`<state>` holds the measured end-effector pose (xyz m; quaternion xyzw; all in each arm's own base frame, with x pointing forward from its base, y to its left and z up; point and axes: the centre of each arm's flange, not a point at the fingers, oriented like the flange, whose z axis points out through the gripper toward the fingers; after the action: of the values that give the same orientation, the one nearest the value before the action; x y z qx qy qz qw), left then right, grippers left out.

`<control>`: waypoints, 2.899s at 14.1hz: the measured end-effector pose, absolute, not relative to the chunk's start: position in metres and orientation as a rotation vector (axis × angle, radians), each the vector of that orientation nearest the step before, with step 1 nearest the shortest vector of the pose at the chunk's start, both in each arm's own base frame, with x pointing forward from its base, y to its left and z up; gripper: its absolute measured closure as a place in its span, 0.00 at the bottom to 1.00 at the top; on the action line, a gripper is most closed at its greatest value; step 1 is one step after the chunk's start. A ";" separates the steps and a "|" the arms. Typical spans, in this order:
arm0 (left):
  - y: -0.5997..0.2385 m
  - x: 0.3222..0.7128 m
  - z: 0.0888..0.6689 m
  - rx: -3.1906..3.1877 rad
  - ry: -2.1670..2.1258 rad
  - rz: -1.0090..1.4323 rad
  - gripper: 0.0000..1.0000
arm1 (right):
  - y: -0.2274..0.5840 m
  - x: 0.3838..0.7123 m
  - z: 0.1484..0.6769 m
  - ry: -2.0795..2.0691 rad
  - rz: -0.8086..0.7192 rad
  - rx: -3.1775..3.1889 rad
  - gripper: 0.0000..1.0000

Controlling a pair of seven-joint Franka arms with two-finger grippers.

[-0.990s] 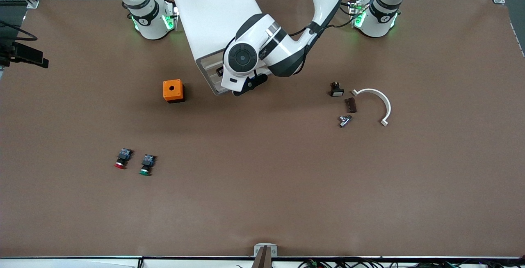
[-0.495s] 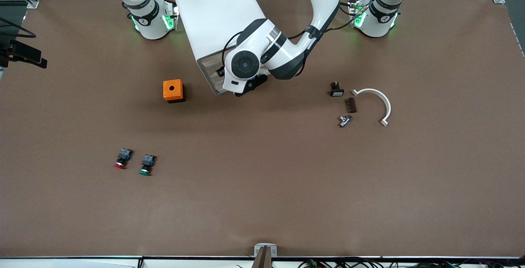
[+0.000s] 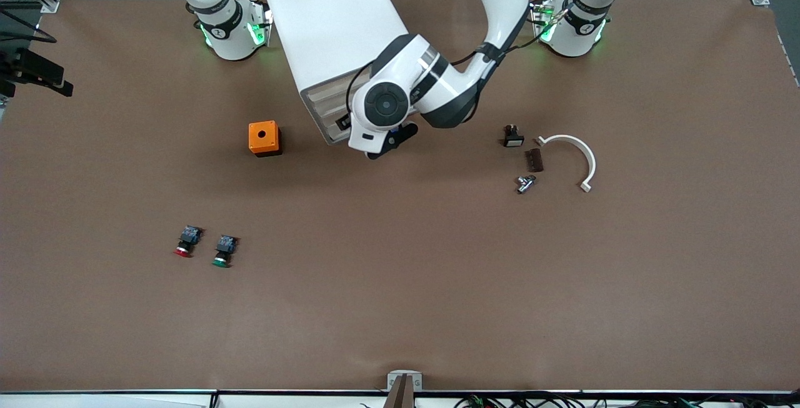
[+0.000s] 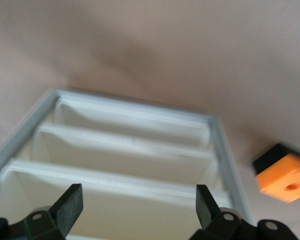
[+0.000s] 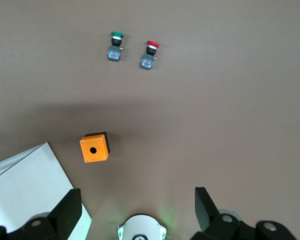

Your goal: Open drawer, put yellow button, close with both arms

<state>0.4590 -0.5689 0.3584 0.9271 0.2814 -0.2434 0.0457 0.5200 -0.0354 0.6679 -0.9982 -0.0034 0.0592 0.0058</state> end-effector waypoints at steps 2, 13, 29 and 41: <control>-0.535 0.497 0.407 2.783 0.863 -0.632 0.00 | -0.030 0.518 0.669 -0.027 0.170 -3.125 0.00; -0.251 0.549 0.656 2.891 0.352 -0.244 0.00 | -0.026 0.502 0.665 -0.037 0.109 -3.107 0.00; -0.048 0.578 0.578 3.059 0.021 -0.148 0.00 | -0.030 0.502 0.660 -0.023 0.122 -3.104 0.00; -0.048 0.563 0.588 3.105 -0.009 -0.010 0.00 | -0.037 0.502 0.660 -0.001 0.121 -3.102 0.00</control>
<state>0.5626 -0.0479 0.5878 0.9998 -0.0028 -0.0032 0.0183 0.5017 -0.0375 0.6598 -0.9991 -0.0005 0.0390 0.0184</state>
